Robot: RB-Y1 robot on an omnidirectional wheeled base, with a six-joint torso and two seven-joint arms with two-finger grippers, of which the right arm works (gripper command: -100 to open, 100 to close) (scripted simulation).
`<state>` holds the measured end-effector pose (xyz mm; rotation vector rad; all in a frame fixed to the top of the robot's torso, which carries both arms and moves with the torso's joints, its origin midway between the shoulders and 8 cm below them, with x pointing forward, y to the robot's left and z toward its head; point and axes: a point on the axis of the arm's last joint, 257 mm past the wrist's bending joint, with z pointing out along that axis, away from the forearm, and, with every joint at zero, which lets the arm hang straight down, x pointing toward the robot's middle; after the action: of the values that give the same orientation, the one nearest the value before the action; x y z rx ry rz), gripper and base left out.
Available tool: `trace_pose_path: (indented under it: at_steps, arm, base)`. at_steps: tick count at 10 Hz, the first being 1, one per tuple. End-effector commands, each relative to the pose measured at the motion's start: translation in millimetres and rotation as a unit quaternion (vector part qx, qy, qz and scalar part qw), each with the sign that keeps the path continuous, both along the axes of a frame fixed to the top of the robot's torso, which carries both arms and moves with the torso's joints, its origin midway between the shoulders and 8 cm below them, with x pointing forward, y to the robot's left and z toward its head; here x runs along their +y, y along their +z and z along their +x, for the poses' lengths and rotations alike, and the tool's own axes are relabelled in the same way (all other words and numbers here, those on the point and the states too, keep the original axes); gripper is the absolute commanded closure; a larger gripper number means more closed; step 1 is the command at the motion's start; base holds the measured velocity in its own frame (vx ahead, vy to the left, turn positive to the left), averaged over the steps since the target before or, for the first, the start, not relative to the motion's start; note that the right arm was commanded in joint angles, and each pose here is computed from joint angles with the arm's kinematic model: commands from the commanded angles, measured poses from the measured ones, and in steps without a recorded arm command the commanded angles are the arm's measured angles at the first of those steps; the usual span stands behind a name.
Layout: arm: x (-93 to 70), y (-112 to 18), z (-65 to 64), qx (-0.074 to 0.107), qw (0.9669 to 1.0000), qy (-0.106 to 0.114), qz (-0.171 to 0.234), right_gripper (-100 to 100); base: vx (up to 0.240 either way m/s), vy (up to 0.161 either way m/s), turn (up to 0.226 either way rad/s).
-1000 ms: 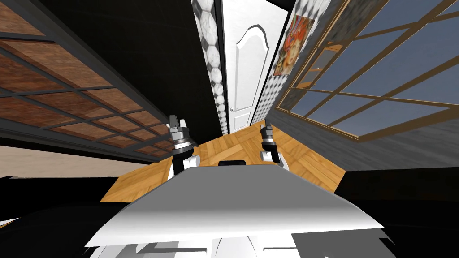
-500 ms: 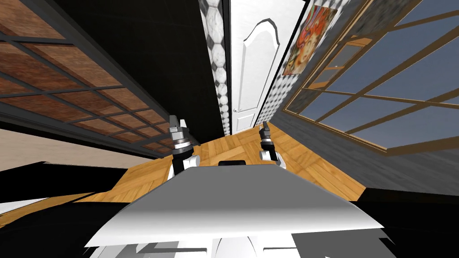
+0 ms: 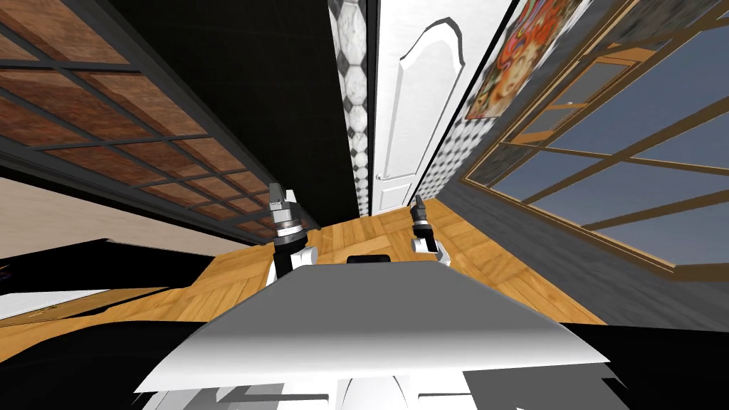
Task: Pull the door open
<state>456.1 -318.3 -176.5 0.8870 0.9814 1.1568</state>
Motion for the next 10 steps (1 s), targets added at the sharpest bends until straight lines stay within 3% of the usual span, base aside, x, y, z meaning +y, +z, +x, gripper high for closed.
trace_pose_path:
  at_steps: [1,10]
  arm:
    - [-3.5,-11.2,2.7,0.009,1.0,0.0,0.003,-100]
    - [-27.3,-65.2,22.6,0.053,0.9984,-0.009,0.017,-100]
  base:
    - [0.092,-0.045,0.141]
    - [0.078,-0.041,0.141]
